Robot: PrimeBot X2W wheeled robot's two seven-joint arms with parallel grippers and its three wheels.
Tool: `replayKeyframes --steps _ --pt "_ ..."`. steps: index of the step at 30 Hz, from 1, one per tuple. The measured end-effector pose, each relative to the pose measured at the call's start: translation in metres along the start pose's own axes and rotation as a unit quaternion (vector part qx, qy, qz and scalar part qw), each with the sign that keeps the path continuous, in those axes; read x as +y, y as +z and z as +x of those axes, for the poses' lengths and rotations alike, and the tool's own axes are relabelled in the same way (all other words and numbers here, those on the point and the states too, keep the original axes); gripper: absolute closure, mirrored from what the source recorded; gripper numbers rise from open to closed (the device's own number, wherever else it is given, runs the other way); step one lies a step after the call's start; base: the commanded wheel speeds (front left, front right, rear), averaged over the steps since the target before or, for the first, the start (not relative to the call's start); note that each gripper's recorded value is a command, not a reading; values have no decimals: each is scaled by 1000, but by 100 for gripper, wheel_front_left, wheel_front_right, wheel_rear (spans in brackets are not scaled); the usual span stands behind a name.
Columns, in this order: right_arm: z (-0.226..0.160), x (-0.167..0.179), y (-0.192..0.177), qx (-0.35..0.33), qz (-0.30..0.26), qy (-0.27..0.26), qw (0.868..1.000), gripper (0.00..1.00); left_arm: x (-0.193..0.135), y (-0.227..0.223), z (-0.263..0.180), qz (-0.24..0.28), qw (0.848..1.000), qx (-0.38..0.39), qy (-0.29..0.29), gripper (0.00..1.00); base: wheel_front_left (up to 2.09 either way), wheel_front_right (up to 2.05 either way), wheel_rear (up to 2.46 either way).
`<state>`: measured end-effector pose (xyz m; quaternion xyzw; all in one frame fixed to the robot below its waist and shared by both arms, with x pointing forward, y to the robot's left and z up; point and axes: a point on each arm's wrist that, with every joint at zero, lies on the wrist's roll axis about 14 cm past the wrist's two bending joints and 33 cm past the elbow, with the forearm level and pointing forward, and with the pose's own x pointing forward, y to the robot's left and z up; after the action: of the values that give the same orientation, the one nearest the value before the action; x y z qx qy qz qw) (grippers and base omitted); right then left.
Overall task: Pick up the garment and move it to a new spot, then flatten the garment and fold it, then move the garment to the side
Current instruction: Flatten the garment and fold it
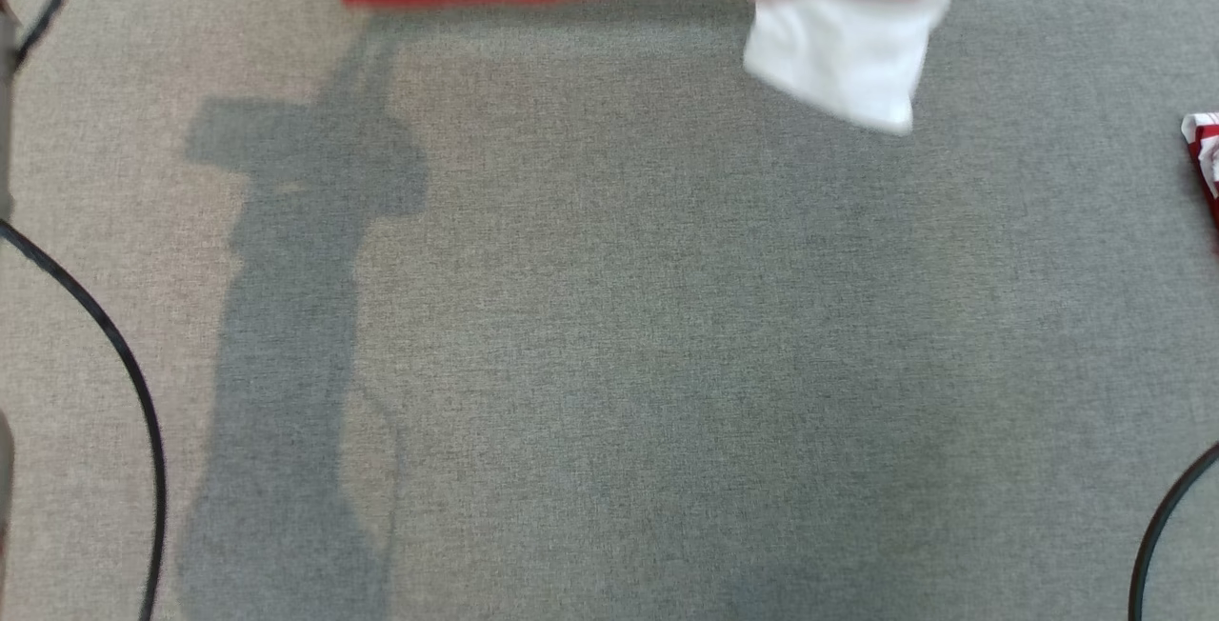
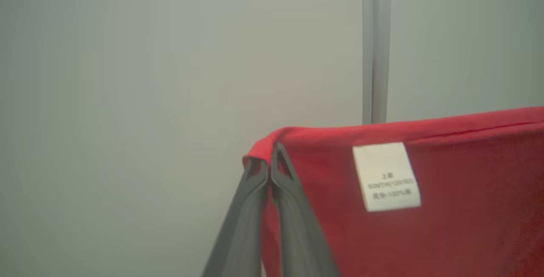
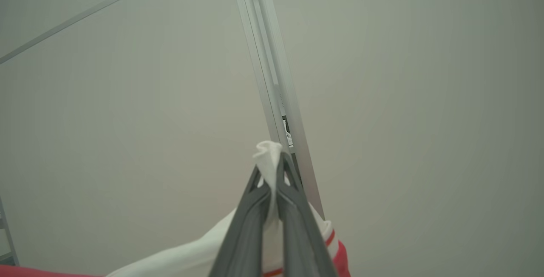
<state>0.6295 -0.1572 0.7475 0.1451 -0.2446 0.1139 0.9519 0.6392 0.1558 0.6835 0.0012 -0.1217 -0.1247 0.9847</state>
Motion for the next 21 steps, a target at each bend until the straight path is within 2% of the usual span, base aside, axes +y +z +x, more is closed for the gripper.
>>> replayKeyframes --steps 5,9,14,17,21 --pt "17 -4 3 -12 13 -18 1000 100 15 4 17 4 1000 7 25 100 0 0 0" --pt "24 3 -15 12 2 -10 1000 100 22 -6 24 -2 999 14 35 100 0 0 0" --pt "16 -10 -54 57 -5 -19 998 100 23 -45 20 -20 998 46 39 100 0 0 0" --pt "3 -18 -82 85 3 -24 996 100 21 -83 7 -30 996 80 38 100 0 0 0" --pt "-35 -27 -129 131 23 -29 991 100 8 -137 -24 -70 990 114 36 100 0 0 0"
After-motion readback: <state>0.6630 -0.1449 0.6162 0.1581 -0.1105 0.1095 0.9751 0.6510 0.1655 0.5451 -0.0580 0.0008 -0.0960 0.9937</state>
